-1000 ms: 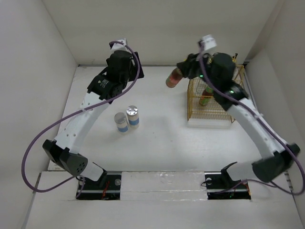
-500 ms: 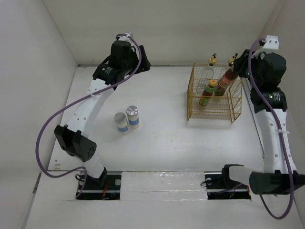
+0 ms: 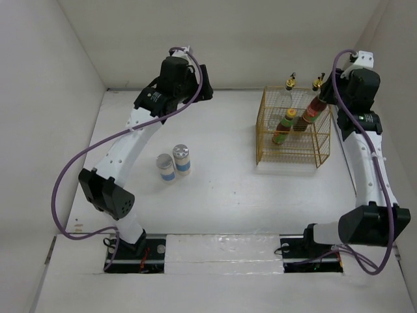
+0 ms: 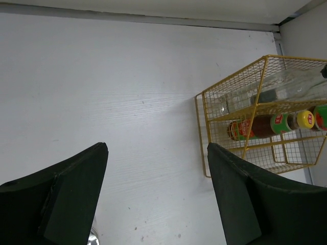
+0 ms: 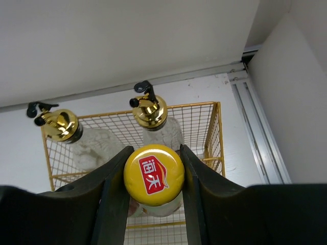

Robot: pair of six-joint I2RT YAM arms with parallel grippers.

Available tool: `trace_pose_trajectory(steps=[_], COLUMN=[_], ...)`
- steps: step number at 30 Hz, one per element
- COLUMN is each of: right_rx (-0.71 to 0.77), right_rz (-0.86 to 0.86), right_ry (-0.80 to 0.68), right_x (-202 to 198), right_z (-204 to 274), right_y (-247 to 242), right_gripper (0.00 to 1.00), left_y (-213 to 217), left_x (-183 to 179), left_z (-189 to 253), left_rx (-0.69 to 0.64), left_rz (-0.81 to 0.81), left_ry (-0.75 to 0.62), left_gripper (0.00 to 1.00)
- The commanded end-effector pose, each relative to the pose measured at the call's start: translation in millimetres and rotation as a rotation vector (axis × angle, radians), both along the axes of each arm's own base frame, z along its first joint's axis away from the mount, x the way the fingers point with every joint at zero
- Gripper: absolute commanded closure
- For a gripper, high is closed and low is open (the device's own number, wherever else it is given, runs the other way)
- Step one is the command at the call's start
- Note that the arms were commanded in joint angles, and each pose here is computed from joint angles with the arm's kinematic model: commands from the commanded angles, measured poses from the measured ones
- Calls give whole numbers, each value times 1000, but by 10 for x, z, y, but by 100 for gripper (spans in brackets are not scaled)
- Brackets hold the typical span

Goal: Organize the condiment bottles

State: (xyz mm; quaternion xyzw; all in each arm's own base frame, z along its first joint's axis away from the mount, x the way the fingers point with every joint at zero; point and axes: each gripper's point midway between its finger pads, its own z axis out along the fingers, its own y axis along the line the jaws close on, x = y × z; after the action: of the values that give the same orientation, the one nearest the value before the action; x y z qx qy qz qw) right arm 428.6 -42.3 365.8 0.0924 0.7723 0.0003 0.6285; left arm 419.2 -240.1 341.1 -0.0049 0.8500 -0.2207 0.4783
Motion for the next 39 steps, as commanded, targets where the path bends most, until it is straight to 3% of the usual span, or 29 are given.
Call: trace_pose_trajectory(steps=[1,17,20,24,27,30,35,39], right_rx=[-34,-21,-26,-36,-36,-38,-46,-59], right_rz=[-47,-49,-56,-52,-42,-51,-77,-79], right_ry=[-226,24,58,101,110,107,16,-88], right_x=[111,366,400,403,371,342,156,-85], right_z=[573,-795,-950,-1142,-1190,-1155,-706,-197], right_y=[-134,-92,-52,-22,23,9,-25,41], right_gripper=[100,100,95,77,53,43,27,24], left_y=[88,70,96,141,192,241,294,335], left_x=[-90,-327,-339,-337,-320,-293,-282,-277], left_z=[292,138,136,172,291,347,463,523], left_rx=[-29,-114,-111,-100,-85,-66,-50,-40], left_rz=[-2,-26,-18,-2,14,36,50,66], left_ry=[-78,-47,-49,-65,-97,-109,-140,-155], left_gripper=[25,25,25,24,22,22,22,21])
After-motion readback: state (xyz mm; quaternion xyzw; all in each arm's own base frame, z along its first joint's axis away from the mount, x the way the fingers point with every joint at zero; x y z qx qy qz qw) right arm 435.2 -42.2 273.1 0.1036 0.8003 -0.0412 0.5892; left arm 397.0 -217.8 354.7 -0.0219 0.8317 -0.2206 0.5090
